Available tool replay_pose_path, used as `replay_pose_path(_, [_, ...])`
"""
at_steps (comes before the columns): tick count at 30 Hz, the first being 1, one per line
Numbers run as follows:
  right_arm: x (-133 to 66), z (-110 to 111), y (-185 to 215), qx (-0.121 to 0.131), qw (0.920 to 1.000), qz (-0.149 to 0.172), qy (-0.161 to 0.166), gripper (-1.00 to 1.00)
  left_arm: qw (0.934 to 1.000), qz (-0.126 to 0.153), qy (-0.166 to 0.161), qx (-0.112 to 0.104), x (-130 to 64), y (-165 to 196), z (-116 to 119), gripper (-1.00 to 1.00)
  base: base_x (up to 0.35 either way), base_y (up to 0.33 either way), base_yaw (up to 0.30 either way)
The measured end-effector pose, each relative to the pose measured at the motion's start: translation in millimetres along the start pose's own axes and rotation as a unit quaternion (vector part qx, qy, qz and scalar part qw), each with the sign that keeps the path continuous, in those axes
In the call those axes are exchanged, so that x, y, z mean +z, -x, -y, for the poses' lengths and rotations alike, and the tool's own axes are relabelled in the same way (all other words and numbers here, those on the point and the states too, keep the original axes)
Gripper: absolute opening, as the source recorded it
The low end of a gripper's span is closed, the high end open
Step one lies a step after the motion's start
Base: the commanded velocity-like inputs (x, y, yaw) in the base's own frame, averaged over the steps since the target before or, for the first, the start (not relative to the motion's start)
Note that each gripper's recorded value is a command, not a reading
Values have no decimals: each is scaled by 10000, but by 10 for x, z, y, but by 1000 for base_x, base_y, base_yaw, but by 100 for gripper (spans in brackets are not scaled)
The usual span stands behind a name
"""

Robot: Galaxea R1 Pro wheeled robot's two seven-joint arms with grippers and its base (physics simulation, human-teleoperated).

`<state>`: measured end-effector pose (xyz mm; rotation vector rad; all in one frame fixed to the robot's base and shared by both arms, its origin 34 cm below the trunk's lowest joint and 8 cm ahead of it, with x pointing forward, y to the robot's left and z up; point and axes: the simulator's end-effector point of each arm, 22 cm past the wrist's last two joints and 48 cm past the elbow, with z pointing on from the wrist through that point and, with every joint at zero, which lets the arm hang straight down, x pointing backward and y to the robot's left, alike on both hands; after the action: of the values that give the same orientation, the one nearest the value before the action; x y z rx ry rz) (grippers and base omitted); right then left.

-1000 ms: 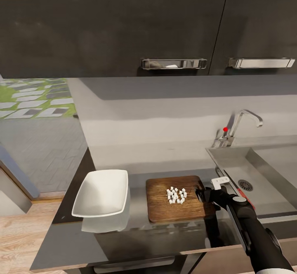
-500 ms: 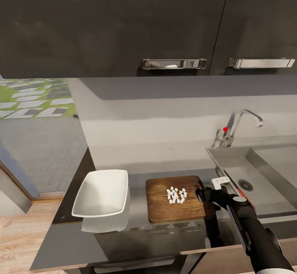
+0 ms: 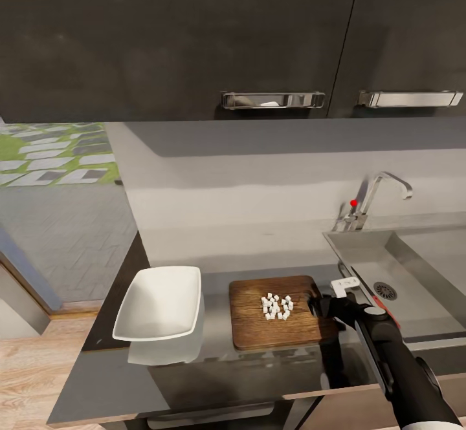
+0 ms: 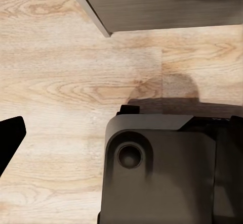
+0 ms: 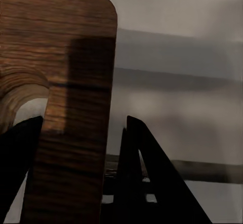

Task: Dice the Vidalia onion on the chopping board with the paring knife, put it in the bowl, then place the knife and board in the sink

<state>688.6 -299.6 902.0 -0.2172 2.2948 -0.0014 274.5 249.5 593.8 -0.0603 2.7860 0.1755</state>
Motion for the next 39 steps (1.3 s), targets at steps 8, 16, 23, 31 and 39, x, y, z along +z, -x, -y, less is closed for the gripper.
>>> replay_pose_path(8, [-25,18,-30,9,9999,-137,-34,-100,10000,-1,-2,-1,0,0,4,100,0,0,0])
replay_pose_path(16, [-89,50,16,-7,9997,-202,-104,-100,10000,-2,-2,-1,0,0,4,100,0,0,0])
replay_pose_path(23, [-101,49,11,19,9996,-256,-103,-100,10000,-4,-4,0,0,-1,5,100,0,0,0])
replay_pose_path(31, [-102,40,15,27,9996,-267,-86,-100,10000,-9,-7,1,0,-4,6,100,0,0,0])
replay_pose_path(39, [-222,23,105,136,9992,-356,-79,-100,10000,-9,-8,1,0,-4,7,100,0,0,0])
